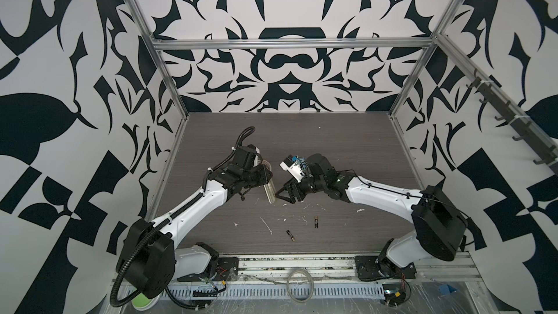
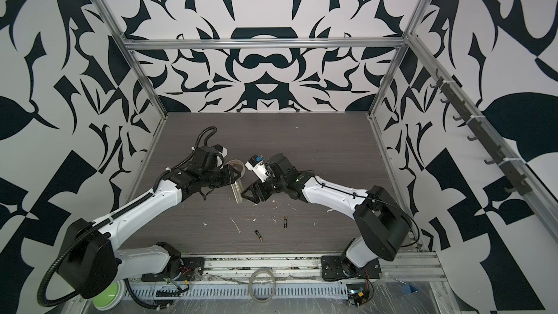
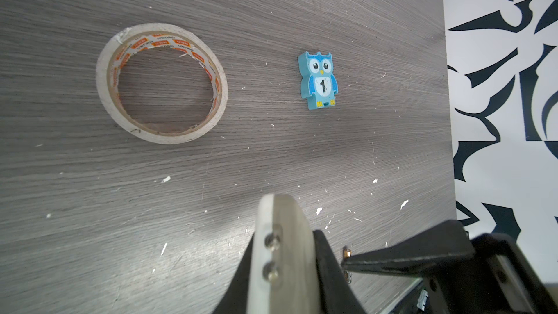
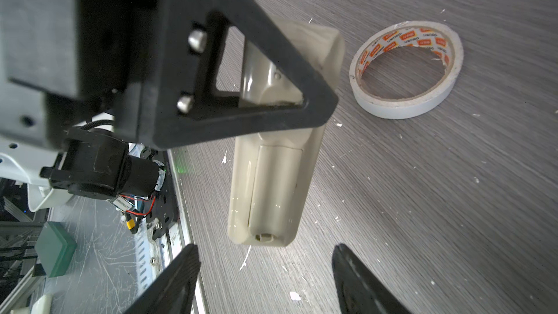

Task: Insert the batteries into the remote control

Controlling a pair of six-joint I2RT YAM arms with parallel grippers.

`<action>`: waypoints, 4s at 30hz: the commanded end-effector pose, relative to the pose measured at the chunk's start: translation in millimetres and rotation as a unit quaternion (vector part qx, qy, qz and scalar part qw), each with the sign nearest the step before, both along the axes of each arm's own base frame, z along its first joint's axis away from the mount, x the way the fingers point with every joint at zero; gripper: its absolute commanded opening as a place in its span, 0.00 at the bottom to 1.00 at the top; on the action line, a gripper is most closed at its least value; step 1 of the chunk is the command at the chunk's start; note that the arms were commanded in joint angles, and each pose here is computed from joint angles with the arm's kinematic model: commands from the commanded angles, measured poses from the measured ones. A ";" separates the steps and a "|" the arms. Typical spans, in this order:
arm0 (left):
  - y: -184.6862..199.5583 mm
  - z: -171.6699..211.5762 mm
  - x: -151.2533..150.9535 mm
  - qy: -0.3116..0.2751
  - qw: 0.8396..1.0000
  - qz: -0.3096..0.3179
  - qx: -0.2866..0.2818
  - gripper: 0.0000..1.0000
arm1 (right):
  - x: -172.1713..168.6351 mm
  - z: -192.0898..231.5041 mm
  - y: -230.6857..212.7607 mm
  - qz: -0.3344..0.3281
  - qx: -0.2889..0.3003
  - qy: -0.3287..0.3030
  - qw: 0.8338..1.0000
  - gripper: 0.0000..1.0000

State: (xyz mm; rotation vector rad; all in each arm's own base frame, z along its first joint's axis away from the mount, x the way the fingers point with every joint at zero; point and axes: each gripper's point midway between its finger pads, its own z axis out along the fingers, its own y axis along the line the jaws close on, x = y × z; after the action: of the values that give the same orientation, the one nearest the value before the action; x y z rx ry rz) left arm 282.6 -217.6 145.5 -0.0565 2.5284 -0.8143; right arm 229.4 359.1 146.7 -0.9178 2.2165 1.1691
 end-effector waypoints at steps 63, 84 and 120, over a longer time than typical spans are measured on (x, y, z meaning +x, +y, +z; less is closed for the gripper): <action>-15.3 -4.7 8.6 0.002 1.000 -0.006 -0.023 0.00 | 12.3 -16.8 28.3 0.022 0.048 0.040 0.998 0.28; -8.3 -13.4 10.6 -0.001 1.000 0.000 0.002 0.00 | 9.7 -4.5 28.8 0.029 0.072 0.027 0.997 0.23; 23.7 -40.3 21.5 0.013 0.998 0.043 0.042 0.00 | 10.1 -16.5 14.5 0.014 0.030 0.009 0.999 0.22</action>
State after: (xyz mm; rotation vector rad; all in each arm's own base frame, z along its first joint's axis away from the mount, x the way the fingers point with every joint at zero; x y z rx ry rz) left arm 304.8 -200.0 115.7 -0.1432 2.5499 -0.7090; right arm 240.3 375.4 111.4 -0.8980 2.2399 1.2742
